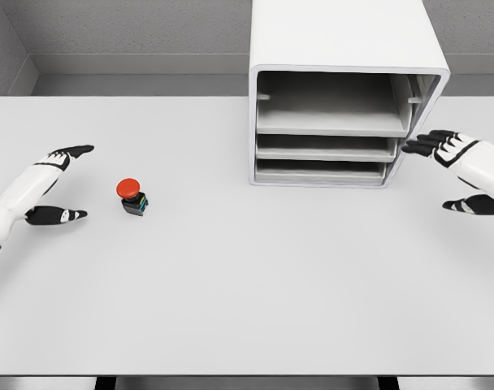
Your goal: Slide open multi-storey tabletop storage cabinets and put open load switch and slide close multi-storey tabletop storage cabinets
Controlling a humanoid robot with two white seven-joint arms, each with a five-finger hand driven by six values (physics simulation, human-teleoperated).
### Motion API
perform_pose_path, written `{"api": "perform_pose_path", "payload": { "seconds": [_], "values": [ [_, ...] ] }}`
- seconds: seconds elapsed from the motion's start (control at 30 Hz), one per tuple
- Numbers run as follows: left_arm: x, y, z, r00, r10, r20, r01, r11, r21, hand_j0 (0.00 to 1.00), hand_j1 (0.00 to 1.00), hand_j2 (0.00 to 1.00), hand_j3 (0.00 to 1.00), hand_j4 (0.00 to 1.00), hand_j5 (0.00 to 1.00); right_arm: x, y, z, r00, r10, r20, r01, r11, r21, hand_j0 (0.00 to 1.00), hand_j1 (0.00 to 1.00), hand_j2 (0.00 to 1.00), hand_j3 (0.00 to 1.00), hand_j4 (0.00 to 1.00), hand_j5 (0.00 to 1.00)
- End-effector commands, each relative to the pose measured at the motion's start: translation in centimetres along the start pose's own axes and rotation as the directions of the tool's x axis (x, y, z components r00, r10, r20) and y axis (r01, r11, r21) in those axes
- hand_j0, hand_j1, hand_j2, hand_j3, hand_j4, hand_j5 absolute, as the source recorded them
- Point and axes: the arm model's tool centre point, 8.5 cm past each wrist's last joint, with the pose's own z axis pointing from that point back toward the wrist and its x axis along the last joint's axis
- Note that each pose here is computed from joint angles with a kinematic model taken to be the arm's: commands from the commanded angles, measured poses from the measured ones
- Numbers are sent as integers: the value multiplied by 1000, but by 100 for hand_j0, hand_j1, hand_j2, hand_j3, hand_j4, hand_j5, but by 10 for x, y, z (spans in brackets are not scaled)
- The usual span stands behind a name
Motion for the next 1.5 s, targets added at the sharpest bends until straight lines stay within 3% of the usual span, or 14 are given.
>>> {"api": "perform_pose_path", "payload": {
  "seconds": [0.0, 0.13, 0.2, 0.3, 0.37, 0.43, 0.47, 0.57, 0.7, 0.83, 0.97, 1.17, 1.27, 1.47],
  "values": [
    [1, 1, 0, 1000, 4, 3, -4, 1000, 6, 100, 100, 100, 100, 100, 100, 8, -1, -4, 1000, 7, 25, -7, 1000, -3, 100, 100, 100, 100, 100, 100],
    [3, 0, -1, 1000, -5, 7, 5, 1000, -4, 100, 100, 100, 100, 100, 100, 10, -5, -6, 998, 46, 33, -46, 999, 8, 100, 100, 100, 100, 100, 100],
    [8, 3, -6, 999, -44, 22, 45, 999, -19, 100, 100, 100, 100, 100, 100, 10, -7, -6, 997, 74, 31, -74, 997, 19, 100, 100, 100, 100, 100, 100],
    [11, 4, -10, 995, -92, 27, 95, 987, -132, 100, 100, 100, 100, 100, 100, 14, -26, -17, 992, 117, 56, -117, 993, -5, 100, 100, 100, 100, 100, 100],
    [16, 11, -22, 994, -100, 48, 107, 978, -177, 100, 100, 100, 100, 100, 100, 25, -24, -36, 992, 93, 89, -85, 993, -82, 100, 100, 100, 100, 100, 100],
    [25, 12, -34, 992, -98, 74, 113, 968, -226, 100, 100, 100, 100, 100, 100, 28, -20, -43, 991, 102, 92, -93, 991, -95, 100, 100, 100, 100, 100, 100],
    [27, 16, -38, 991, -105, 82, 122, 964, -235, 100, 100, 100, 100, 100, 100, 28, -19, -43, 990, 103, 91, -95, 991, -91, 94, 94, 94, 94, 94, 94],
    [33, 24, -48, 991, -93, 95, 110, 976, -186, 100, 100, 100, 100, 100, 100, 29, -19, -44, 990, 107, 93, -98, 991, -92, 84, 84, 84, 84, 84, 84],
    [38, 27, -50, 989, -102, 108, 120, 977, -176, 100, 100, 100, 100, 100, 100, 43, -12, -69, 979, 107, 172, -98, 994, -56, 82, 82, 82, 82, 82, 82],
    [47, 30, -52, 985, -114, 129, 135, 977, -163, 100, 100, 100, 100, 100, 100, 43, -17, -79, 975, 115, 188, -106, 993, -58, 75, 75, 75, 75, 75, 75],
    [52, 27, -53, 982, -121, 144, 145, 975, -169, 100, 100, 100, 100, 100, 100, 39, -9, -96, 980, 75, 186, -62, 995, -76, 75, 75, 75, 75, 75, 75],
    [48, 19, -51, 976, -181, 118, 204, 955, -218, 100, 100, 100, 100, 100, 100, 30, 6, -119, 986, 13, 167, 0, 997, -80, 76, 76, 76, 76, 76, 76],
    [54, 15, -54, 965, -230, 127, 255, 936, -243, 100, 100, 100, 100, 100, 100, 30, 4, -125, 985, 9, 170, 7, 996, -93, 76, 76, 76, 76, 76, 76],
    [64, 0, -62, 959, -239, 150, 272, 925, -267, 100, 100, 100, 100, 100, 100, 20, 7, -130, 990, -12, 143, 26, 995, -96, 76, 76, 76, 76, 76, 76]
  ]
}}
